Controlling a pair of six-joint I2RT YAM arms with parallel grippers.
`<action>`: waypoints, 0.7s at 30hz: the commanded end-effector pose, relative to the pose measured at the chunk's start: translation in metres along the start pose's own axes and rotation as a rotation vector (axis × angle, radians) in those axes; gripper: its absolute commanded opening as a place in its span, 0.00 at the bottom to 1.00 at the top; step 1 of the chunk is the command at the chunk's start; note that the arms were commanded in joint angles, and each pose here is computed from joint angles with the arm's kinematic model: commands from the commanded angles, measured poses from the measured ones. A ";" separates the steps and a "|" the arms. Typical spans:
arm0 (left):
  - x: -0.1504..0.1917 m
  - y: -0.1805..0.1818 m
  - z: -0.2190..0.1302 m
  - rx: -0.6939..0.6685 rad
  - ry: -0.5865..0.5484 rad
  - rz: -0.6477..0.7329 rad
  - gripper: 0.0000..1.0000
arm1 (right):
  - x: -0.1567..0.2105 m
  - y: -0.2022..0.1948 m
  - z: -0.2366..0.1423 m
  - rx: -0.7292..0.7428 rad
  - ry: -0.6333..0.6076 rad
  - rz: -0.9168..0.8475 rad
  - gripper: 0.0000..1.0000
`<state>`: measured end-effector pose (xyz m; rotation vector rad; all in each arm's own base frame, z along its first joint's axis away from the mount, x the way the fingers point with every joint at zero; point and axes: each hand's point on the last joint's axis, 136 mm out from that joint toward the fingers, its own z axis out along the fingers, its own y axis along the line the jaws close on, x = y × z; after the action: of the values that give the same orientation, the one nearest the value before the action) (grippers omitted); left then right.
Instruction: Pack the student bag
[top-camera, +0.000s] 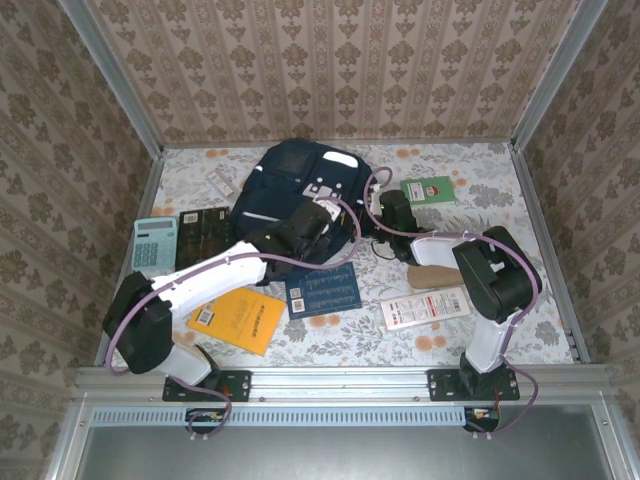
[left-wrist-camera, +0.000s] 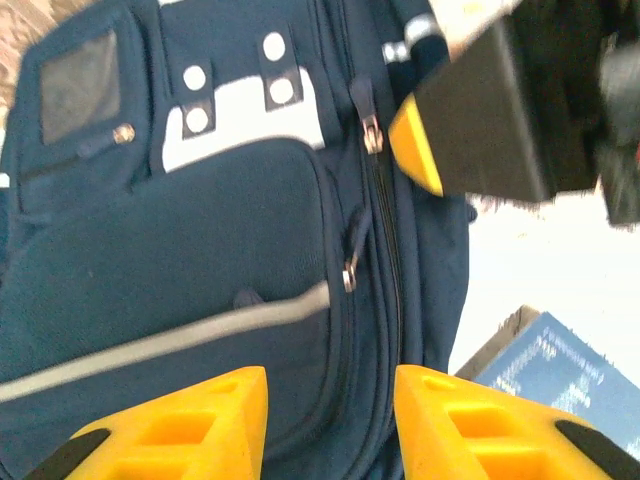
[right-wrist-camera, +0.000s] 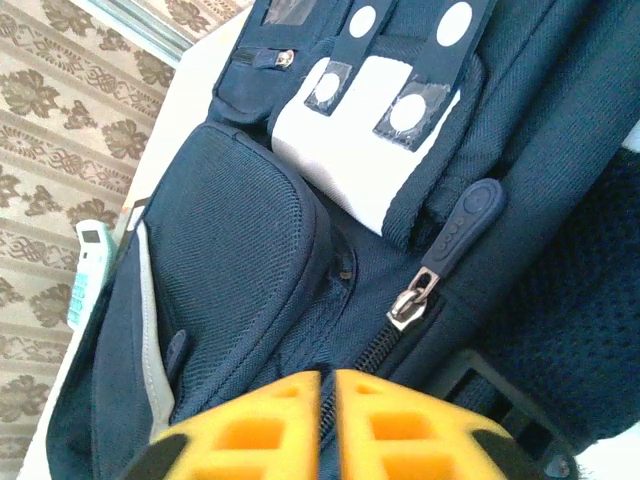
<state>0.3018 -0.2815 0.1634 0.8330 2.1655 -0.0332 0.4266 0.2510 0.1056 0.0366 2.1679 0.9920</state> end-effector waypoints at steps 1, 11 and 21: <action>0.020 -0.018 0.003 0.045 0.072 0.036 0.38 | -0.027 -0.001 -0.023 0.047 -0.100 -0.006 0.21; 0.045 -0.036 0.037 0.059 0.191 0.133 0.49 | -0.044 -0.013 -0.076 0.158 -0.220 0.022 0.39; 0.060 -0.022 0.071 -0.079 0.266 0.205 0.38 | -0.042 -0.010 -0.080 0.128 -0.217 0.045 0.42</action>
<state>0.2960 -0.2899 0.0655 1.0640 2.3191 0.1868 0.4106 0.1828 0.1577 0.2236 2.0371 0.8271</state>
